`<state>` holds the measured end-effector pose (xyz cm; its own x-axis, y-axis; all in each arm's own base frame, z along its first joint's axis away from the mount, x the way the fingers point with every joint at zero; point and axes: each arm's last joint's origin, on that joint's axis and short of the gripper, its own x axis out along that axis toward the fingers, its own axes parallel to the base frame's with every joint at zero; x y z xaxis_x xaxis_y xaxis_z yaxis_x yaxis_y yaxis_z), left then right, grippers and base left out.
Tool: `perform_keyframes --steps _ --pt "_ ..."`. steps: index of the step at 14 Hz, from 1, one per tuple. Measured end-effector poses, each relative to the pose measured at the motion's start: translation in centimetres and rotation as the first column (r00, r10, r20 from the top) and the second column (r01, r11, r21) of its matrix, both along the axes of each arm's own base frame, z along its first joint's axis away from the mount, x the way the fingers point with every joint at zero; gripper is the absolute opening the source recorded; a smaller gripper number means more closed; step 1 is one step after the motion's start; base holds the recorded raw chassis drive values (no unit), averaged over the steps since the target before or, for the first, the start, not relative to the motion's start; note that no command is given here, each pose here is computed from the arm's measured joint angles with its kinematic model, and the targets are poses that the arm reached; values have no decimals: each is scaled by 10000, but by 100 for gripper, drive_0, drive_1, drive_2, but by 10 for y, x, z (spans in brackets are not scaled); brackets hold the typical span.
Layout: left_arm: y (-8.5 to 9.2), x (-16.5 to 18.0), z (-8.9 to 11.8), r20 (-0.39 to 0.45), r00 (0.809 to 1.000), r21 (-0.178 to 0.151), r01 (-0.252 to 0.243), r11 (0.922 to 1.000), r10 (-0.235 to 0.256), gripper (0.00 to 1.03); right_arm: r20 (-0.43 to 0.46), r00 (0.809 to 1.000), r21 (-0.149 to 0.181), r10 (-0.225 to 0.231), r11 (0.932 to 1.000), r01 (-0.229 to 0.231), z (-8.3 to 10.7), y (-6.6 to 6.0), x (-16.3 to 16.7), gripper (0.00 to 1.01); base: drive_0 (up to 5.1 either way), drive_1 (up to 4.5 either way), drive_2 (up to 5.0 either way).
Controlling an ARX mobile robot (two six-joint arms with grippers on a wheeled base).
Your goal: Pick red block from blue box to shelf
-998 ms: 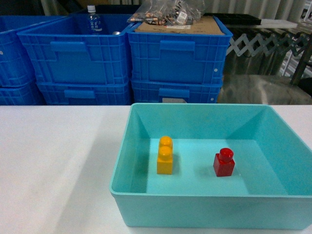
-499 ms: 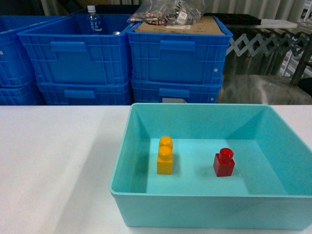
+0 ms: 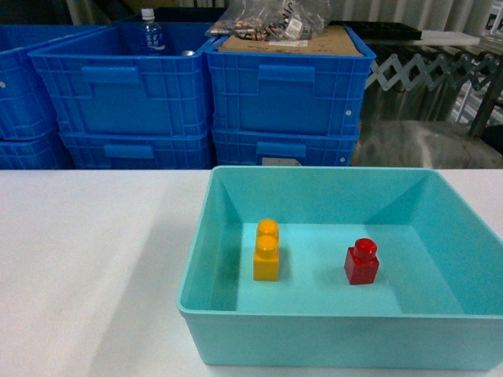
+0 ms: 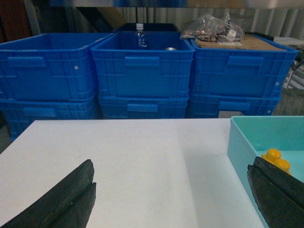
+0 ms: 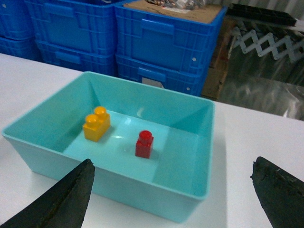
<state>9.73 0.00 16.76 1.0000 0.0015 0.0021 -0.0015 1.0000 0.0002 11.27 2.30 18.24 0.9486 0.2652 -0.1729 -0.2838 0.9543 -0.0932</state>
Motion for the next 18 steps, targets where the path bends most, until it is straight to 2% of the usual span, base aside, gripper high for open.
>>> perform_keyframes --steps 2,3,5,6,7,9,10,11,13,14,16,18 --pt "0 0 0 4 10000 0 8 10000 -8 98 -225 9984 -83 518 9986 -520 23 18 23 98 0 0 0" --pt "0 0 0 4 10000 0 8 10000 -8 98 -1156 9894 -203 882 9956 -911 28 38 52 98 0 0 0" --pt "0 0 0 4 10000 0 8 10000 -8 98 -2758 9554 -462 1054 9914 -1227 24 74 99 98 0 0 0" --pt "0 0 0 4 10000 0 11 10000 -11 98 -3490 9324 -515 935 9916 -1187 16 89 124 98 0 0 0" --pt "0 0 0 4 10000 0 8 10000 -8 98 -4116 9094 -620 601 9937 -937 6 101 147 98 0 0 0" --pt "0 0 0 4 10000 0 8 10000 -8 98 -4846 8741 -1182 -332 9926 -279 -23 118 188 98 0 0 0" --pt "0 0 0 4 10000 4 11 10000 -11 98 -5181 8517 -1494 -789 9888 7 -40 124 208 98 0 0 0" --pt "0 0 0 4 10000 0 11 10000 -11 98 -5445 8320 -1614 -1065 9867 207 -50 123 222 98 0 0 0" --pt "0 0 0 4 10000 0 11 10000 -11 98 -5689 8054 -1885 -1665 9796 694 -67 118 244 98 0 0 0" --pt "0 0 0 4 10000 0 11 10000 -11 98 -5948 7767 -2049 -2075 9733 1031 -88 111 264 98 0 0 0" --pt "0 0 0 4 10000 0 11 10000 -11 98 -6182 7602 -1989 -1999 9754 947 -100 113 270 98 0 0 0" --pt "0 0 0 8 10000 4 11 10000 -11 98 -6150 7540 -2290 -2307 9673 1091 -112 114 273 98 0 0 0"
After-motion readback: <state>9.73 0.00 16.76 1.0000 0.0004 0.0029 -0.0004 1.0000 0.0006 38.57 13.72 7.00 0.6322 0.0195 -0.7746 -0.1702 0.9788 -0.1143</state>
